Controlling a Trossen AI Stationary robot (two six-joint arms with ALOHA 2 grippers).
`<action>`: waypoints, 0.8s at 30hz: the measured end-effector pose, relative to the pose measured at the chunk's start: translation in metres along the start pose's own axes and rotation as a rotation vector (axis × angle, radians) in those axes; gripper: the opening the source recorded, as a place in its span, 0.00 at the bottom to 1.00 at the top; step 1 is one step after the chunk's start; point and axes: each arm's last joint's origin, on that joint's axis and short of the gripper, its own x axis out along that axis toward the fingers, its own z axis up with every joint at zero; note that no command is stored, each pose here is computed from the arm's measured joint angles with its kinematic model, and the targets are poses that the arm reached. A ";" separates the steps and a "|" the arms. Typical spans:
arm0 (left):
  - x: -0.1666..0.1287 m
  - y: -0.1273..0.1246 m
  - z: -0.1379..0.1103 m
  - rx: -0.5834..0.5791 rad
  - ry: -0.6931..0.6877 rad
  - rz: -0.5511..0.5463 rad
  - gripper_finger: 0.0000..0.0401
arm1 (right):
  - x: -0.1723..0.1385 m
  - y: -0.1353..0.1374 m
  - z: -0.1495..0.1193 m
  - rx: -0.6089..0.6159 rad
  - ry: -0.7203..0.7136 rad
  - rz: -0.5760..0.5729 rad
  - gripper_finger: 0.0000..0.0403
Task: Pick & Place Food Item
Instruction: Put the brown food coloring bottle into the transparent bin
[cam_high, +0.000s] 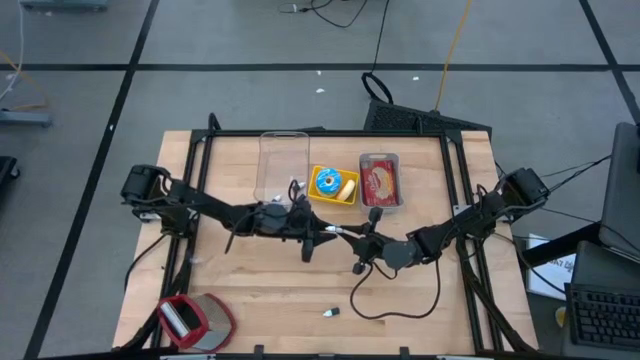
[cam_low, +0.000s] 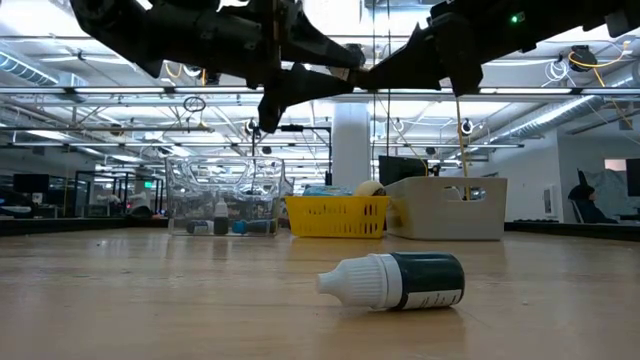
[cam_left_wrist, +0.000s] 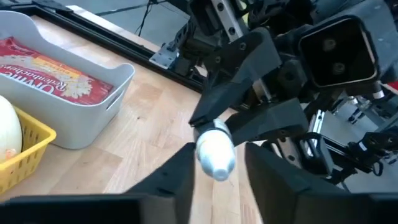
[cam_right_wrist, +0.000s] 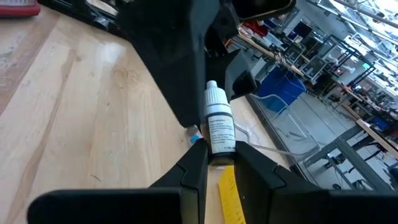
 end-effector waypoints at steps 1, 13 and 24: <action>0.000 0.001 0.000 -0.001 0.000 0.002 0.31 | 0.000 0.000 0.000 0.000 0.000 0.000 0.12; 0.000 0.005 0.001 -0.001 0.003 0.012 0.03 | 0.000 -0.001 0.000 0.008 0.002 -0.004 0.12; 0.000 0.005 0.002 -0.003 -0.004 0.004 0.29 | 0.000 0.000 -0.001 -0.001 0.009 0.000 0.12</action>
